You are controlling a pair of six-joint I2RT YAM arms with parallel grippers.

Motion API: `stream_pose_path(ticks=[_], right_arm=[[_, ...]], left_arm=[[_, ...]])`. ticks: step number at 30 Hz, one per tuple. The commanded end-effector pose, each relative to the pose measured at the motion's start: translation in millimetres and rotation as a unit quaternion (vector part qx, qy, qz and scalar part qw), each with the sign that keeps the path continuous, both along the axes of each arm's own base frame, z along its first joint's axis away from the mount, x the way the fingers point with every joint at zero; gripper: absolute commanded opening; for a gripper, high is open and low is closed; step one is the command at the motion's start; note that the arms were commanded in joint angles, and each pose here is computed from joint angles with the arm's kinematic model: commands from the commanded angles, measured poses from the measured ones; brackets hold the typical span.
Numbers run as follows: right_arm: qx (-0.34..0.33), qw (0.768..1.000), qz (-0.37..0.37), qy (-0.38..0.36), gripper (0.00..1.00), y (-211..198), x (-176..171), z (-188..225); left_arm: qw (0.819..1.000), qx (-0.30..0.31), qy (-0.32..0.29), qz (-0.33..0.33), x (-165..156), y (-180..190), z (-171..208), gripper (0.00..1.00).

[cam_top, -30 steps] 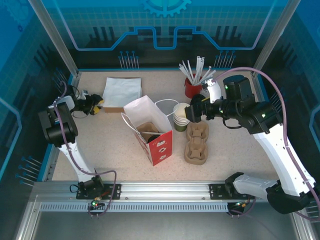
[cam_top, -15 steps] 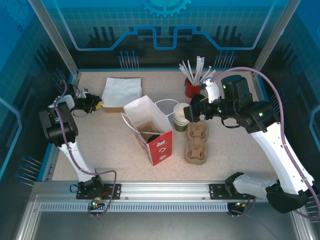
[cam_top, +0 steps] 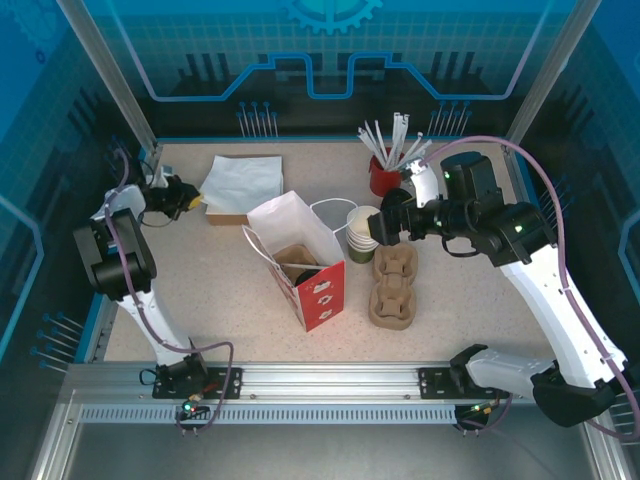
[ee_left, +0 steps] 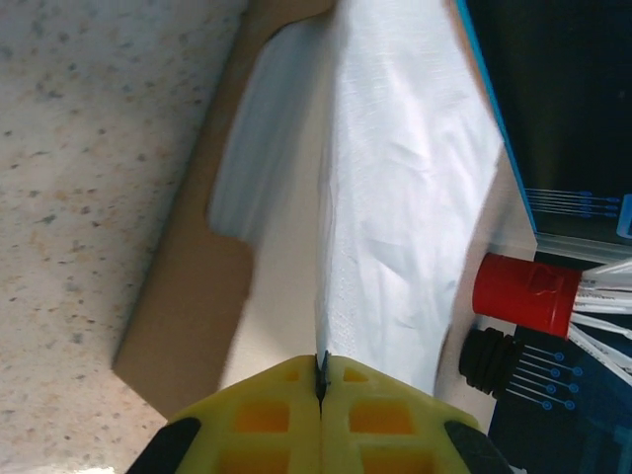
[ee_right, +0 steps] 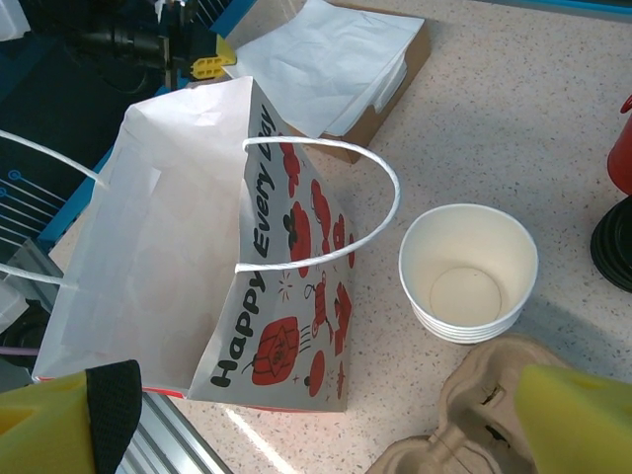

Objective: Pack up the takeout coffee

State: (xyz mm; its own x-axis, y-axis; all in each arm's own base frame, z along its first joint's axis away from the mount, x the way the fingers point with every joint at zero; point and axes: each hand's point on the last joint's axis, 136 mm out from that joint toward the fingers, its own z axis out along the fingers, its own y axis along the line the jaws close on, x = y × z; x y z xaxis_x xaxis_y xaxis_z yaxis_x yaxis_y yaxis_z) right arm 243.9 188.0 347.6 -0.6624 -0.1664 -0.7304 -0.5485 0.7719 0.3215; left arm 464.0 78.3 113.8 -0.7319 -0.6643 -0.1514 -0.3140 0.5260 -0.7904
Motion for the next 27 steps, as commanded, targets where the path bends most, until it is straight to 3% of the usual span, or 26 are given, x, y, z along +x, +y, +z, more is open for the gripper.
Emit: stream_pose_path(ticks=[1,7,15,27], right_arm=[[0.010,1.000,-0.015,-0.022,1.00,-7,3,9],[0.031,0.999,-0.011,-0.029,1.00,-5,4,14],[0.049,0.996,0.035,-0.062,1.00,9,5,27],[0.052,0.983,0.097,-0.146,1.00,30,10,84]], left_arm=[[0.996,0.046,-0.077,-0.026,6,-8,62,0.00],[0.982,0.085,-0.164,-0.044,2,-26,135,0.00],[0.946,0.128,-0.288,-0.075,-23,-66,247,0.00],[0.873,0.153,-0.449,-0.115,-100,-149,396,0.00]])
